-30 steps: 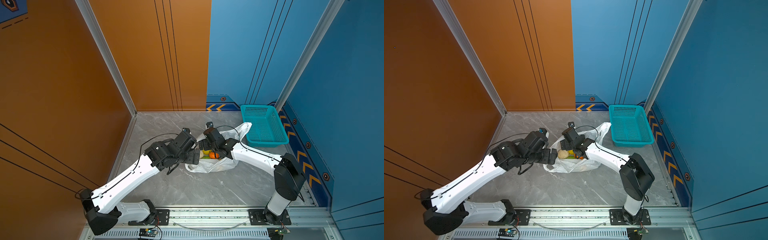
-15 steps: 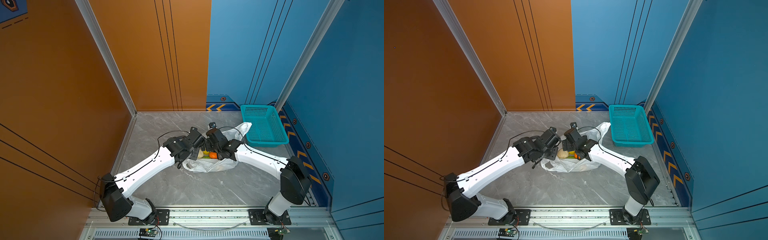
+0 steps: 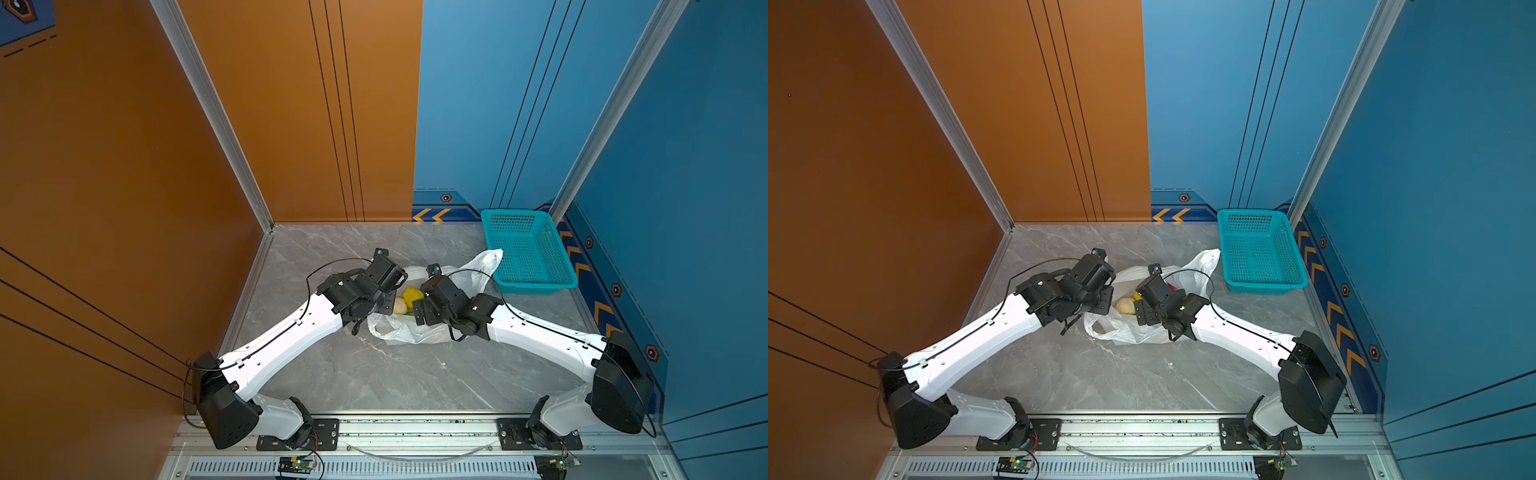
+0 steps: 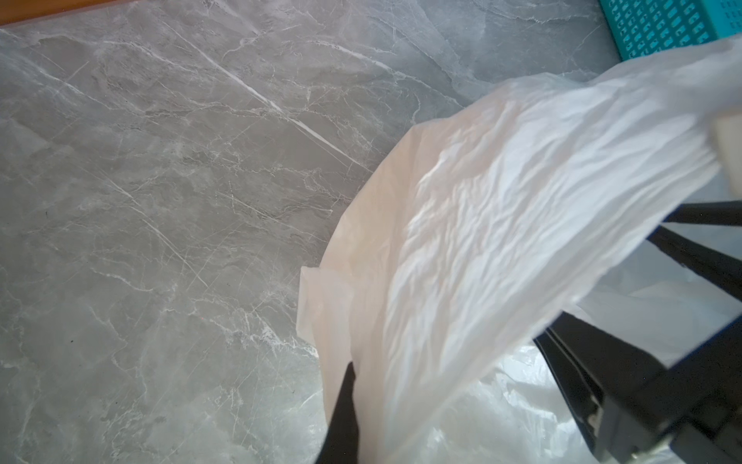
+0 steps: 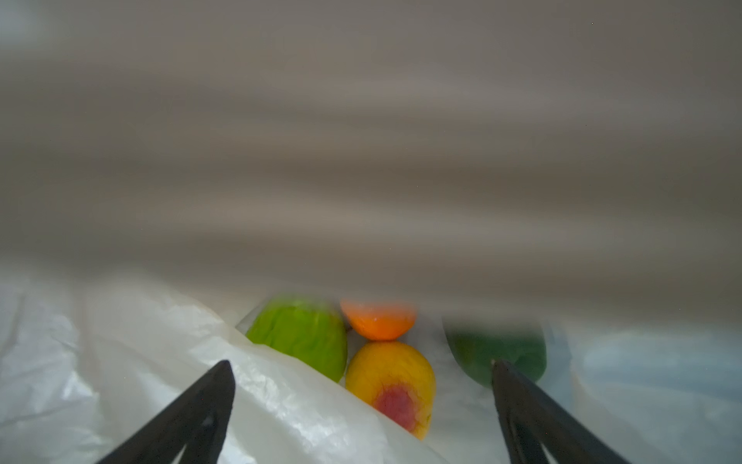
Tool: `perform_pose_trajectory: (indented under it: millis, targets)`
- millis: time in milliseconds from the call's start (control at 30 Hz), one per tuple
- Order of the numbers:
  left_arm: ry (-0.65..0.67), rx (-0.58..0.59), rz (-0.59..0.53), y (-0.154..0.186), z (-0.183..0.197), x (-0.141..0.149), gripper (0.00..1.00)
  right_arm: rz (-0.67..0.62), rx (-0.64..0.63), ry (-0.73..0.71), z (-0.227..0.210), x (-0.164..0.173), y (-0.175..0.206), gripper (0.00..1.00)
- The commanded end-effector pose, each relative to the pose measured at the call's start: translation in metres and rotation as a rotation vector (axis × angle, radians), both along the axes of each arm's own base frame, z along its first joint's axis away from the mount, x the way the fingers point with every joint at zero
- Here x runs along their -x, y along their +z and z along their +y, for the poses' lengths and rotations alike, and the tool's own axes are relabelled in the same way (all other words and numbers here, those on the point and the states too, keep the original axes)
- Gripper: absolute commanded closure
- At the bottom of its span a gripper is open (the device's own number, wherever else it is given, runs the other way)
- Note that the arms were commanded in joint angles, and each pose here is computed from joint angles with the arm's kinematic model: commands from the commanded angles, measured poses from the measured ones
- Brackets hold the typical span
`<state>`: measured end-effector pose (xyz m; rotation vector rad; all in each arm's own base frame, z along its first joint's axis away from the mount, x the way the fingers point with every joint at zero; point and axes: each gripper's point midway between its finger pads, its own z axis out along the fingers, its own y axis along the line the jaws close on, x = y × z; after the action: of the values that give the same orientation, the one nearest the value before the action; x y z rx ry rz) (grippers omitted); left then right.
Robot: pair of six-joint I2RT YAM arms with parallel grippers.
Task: Untie the knot of the plastic bag and take out the fruit
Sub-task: Open the plastic bag at the center of the table.
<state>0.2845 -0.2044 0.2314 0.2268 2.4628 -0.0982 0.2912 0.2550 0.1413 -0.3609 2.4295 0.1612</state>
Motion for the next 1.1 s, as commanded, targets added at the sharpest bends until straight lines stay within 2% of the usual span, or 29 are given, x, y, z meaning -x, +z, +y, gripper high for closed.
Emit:
perform_pose_trajectory:
  millis: [0,300,467,600,800,933,1000,1067]
  targets:
    - [0.004,0.071,-0.027,0.019,-0.004,0.002,1.0,0.121,0.087,-0.021,-0.027,0.035,-0.029,0.0]
    - [0.027,0.09,0.037,-0.001,0.004,0.022,1.0,0.237,0.155,-0.095,-0.064,0.088,-0.065,0.0]
    - [-0.009,0.115,0.041,0.001,-0.007,0.034,1.0,0.201,0.053,-0.041,-0.042,0.084,-0.04,0.0]
    - [-0.063,0.114,0.026,0.006,-0.021,0.044,1.0,0.142,-0.057,-0.049,-0.021,0.06,-0.006,0.0]
    - [-0.097,0.13,0.009,0.009,-0.029,0.053,1.0,0.09,-0.206,-0.166,-0.011,-0.002,0.003,0.0]
    - [-0.122,0.136,0.022,0.004,-0.033,0.06,1.0,-0.059,-0.307,-0.282,-0.02,-0.051,0.016,0.0]
    - [-0.135,0.132,0.034,0.0,-0.035,0.064,1.0,-0.157,-0.312,-0.343,-0.03,-0.069,0.027,0.0]
    - [-0.144,0.124,0.044,-0.005,-0.037,0.068,1.0,-0.263,-0.282,-0.443,-0.057,-0.091,0.04,0.0]
